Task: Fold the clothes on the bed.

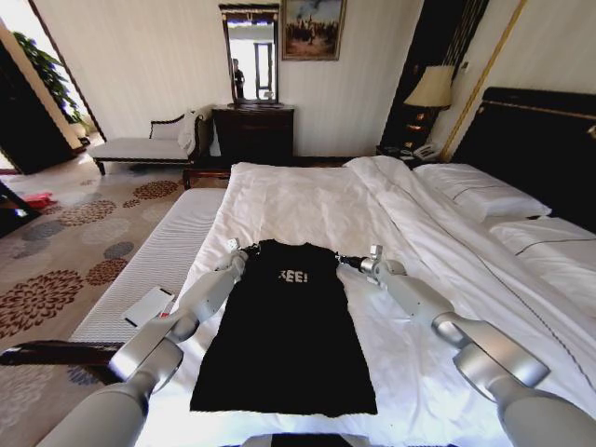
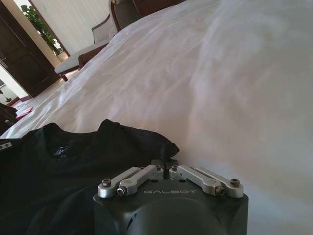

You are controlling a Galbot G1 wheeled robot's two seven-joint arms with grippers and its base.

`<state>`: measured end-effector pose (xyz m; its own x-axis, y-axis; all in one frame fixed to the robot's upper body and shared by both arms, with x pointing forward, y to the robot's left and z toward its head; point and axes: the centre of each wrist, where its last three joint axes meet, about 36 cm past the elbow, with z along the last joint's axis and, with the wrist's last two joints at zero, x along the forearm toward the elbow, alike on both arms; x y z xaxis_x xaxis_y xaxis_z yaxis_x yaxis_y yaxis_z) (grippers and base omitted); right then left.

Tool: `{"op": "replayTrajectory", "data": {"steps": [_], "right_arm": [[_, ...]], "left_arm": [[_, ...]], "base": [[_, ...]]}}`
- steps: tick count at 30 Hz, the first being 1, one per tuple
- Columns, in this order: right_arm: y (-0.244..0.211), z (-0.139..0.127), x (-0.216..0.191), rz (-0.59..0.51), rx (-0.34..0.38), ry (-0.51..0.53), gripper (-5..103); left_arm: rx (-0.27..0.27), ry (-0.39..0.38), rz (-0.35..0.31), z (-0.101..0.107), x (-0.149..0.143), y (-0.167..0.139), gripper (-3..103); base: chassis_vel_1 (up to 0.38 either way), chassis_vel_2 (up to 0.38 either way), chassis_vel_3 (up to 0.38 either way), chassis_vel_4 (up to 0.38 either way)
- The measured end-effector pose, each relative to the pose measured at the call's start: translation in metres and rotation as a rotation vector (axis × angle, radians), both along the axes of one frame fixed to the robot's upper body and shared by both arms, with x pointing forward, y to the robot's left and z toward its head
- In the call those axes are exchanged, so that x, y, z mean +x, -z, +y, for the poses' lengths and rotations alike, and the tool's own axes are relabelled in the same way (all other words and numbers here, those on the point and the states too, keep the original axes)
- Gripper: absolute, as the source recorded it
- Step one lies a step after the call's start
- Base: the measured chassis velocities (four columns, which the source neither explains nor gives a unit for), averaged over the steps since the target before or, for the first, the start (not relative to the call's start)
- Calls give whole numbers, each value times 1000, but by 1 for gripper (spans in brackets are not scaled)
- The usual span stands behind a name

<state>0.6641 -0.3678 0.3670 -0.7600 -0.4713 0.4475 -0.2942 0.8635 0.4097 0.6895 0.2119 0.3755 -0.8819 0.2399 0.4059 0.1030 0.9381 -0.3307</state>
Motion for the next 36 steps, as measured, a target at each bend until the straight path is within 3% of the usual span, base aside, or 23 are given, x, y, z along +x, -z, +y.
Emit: {"op": "replayTrajectory", "data": {"steps": [2, 9, 19, 28, 36], "right_arm": [[-1, 3, 0, -4, 1, -3, 0], [-4, 6, -1, -12, 4, -9, 0], [-23, 9, 5, -113, 2, -4, 0], [-38, 22, 25, -153, 12, 14, 0], [-40, 49, 46, -159, 26, 4, 0]], "left_arm": [[-5, -5, -5, 1, -1, 1, 2], [-10, -16, -15, 8, -3, -1, 1], [-51, -39, -98, 25, 4, -33, 1], [-65, -45, -134, 18, 23, -49, 1], [-60, -38, -154, 3, 45, -62, 1]], "base": [[0, 0, 0, 0], [0, 0, 0, 0], [0, 0, 0, 0], [0, 0, 0, 0], [0, 0, 0, 0]]}}
